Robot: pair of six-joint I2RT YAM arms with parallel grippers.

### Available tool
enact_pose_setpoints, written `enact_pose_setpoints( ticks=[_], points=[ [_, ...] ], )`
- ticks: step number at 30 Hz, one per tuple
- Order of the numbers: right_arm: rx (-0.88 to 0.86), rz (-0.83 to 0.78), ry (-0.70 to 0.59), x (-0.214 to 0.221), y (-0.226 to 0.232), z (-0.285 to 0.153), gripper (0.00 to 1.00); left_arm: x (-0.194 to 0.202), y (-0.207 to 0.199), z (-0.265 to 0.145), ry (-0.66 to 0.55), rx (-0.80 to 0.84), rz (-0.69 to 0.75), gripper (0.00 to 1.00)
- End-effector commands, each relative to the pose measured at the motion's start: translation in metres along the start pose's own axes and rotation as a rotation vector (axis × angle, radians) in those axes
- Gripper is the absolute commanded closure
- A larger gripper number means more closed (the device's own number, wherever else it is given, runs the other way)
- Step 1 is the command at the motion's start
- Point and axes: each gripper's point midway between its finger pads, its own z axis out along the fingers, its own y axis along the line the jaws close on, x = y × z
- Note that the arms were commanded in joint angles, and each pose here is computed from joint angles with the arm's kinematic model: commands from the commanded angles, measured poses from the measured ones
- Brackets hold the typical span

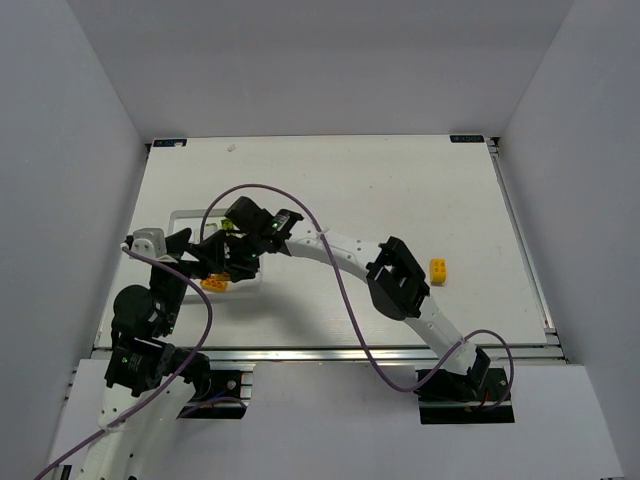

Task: Sort the legos into containers by color

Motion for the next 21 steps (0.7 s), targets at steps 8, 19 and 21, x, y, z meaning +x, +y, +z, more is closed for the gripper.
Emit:
enact_pose_setpoints(
  ticks=[8,19,21],
  points=[
    [0.09,-0.023,-0.066,-0.023,-0.015,0.025,0.89,-0.002,0.001,-0.001,-0.018,0.001,0.002,0.12],
    [0.107,-0.017,-0.081,-0.026,-0.016,0.023,0.39,-0.002,0.0,-0.002,-0.018,0.006,0.0,0.12],
    [0.116,-0.015,-0.088,-0.03,-0.017,0.017,0.36,-0.002,0.0,-0.002,-0.019,0.007,0.002,0.12]
  ],
)
